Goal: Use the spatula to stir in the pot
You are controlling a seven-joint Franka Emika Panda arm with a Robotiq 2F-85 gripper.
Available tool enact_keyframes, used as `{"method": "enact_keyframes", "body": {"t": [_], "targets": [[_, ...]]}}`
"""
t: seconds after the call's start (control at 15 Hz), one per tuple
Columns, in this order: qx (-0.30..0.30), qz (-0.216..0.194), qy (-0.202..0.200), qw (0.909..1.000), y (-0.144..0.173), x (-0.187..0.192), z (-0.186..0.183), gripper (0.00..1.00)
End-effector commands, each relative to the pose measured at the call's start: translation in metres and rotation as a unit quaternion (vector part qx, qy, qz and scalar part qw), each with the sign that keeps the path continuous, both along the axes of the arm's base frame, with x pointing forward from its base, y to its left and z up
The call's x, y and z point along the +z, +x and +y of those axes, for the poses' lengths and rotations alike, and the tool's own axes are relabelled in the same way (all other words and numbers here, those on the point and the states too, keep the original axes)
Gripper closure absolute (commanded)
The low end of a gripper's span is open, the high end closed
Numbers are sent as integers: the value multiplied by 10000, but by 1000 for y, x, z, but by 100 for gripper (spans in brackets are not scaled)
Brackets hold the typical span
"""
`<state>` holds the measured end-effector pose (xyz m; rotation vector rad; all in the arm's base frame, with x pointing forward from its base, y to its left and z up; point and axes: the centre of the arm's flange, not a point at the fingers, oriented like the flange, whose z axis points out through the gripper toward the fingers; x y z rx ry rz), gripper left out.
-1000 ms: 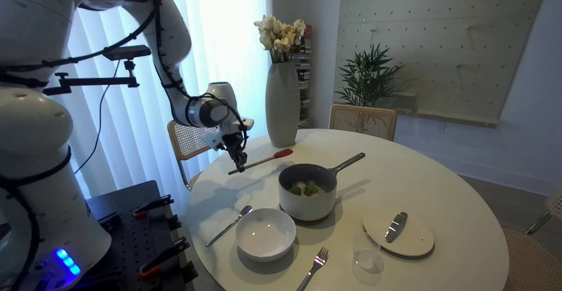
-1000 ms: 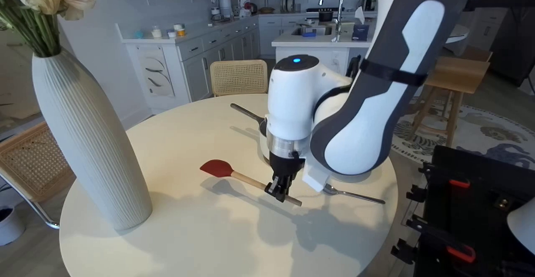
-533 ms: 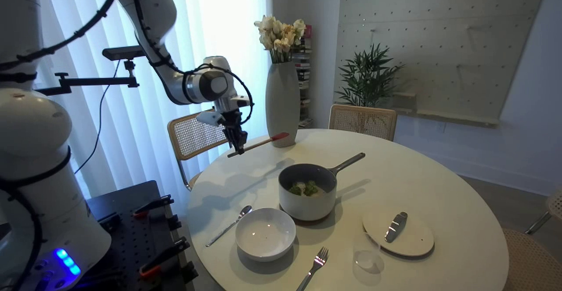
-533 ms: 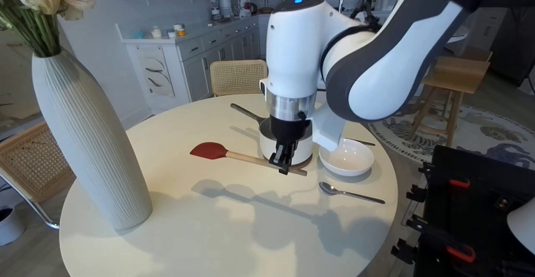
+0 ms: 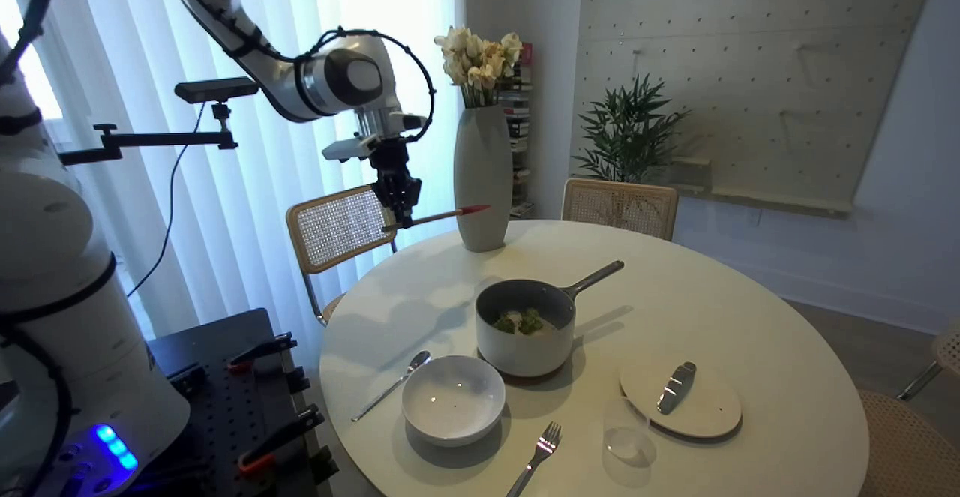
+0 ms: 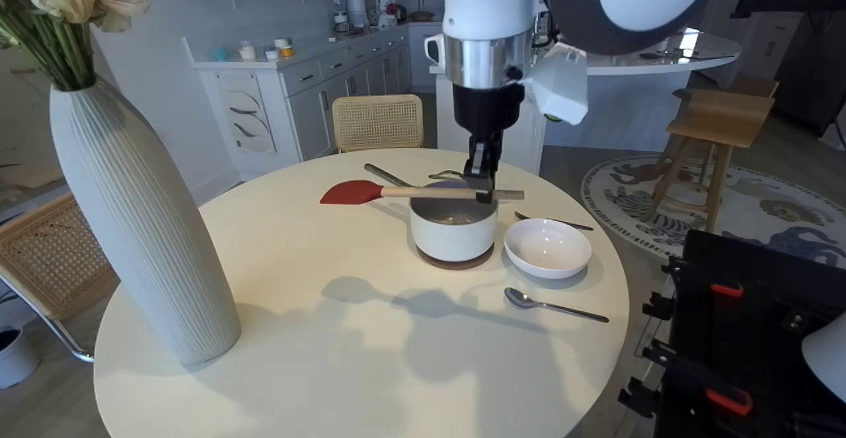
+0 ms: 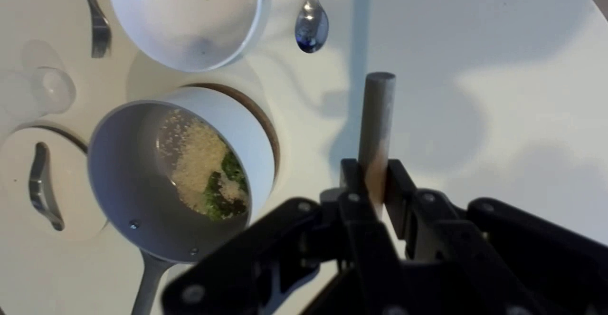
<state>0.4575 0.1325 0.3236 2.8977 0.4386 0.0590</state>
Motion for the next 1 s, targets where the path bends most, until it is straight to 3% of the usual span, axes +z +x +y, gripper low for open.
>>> {"method": "enact_keyframes", "body": {"t": [0.0, 0.6, 0.93], "targets": [[131, 108, -204, 9996, -13, 46, -34, 96], [25, 652, -573, 9962, -26, 95, -104, 96], [-132, 1212, -751, 9897, -32, 102, -131, 96]]}}
